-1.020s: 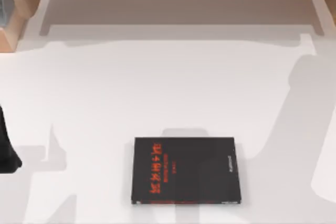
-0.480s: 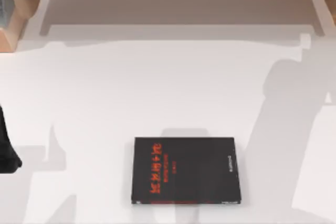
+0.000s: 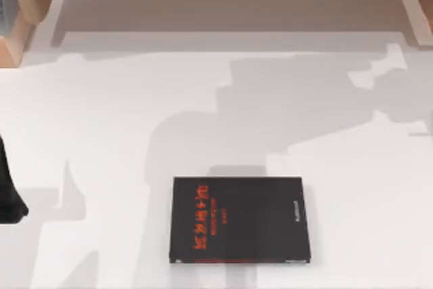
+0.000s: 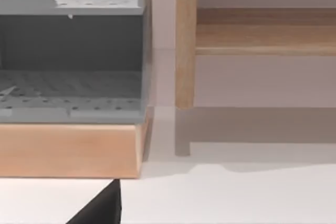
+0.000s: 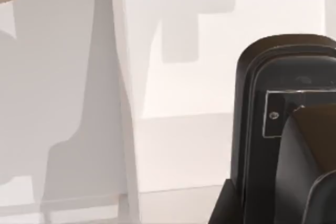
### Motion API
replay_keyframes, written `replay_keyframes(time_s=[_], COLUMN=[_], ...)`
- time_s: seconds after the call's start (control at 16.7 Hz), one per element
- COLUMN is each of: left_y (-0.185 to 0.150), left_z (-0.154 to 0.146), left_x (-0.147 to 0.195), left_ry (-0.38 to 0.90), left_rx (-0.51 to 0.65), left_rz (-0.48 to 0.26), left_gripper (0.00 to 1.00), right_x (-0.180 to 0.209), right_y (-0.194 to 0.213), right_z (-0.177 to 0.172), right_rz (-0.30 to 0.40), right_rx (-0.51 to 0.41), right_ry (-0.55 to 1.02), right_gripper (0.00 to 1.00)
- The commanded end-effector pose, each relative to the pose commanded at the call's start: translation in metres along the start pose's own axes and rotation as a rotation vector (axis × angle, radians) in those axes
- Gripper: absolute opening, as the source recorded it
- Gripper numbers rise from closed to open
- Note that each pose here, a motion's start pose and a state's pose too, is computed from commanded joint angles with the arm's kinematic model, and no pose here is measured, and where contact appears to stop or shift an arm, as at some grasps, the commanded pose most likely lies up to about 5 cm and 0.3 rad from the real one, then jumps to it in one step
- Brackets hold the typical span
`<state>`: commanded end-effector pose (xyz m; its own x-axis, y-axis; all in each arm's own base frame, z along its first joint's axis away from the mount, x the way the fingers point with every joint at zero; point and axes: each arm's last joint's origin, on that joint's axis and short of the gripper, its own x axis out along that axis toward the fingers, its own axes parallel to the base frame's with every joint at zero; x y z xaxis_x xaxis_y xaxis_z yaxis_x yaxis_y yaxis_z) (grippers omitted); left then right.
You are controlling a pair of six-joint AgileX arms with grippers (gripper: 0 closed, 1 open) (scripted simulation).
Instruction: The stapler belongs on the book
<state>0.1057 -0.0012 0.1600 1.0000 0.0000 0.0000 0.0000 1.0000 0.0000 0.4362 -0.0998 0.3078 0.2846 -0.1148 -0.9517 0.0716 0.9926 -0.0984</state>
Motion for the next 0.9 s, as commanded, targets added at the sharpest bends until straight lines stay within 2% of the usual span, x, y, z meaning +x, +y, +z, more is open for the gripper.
replay_keyframes(time_s=[0.24, 0.42, 0.66, 0.9], left_y=[0.000, 0.000, 0.000, 0.000], left_z=[0.000, 0.000, 0.000, 0.000], left_x=[0.000, 0.000, 0.000, 0.000], left_ry=[0.000, 0.000, 0.000, 0.000], left_rx=[0.000, 0.000, 0.000, 0.000], left_rz=[0.000, 0.000, 0.000, 0.000], left_gripper=[1.00, 1.00, 1.00, 1.00], right_x=[-0.036, -0.041, -0.034, -0.017], right_y=[0.070, 0.136, 0.225, 0.303], right_z=[-0.013, -0.028, -0.062, -0.111], right_rz=[0.020, 0.055, 0.094, 0.117], right_rx=[0.107, 0.136, 0.121, 0.073], right_ry=[-0.031, -0.020, 0.022, 0.072], right_gripper=[0.00, 0.00, 0.00, 0.00])
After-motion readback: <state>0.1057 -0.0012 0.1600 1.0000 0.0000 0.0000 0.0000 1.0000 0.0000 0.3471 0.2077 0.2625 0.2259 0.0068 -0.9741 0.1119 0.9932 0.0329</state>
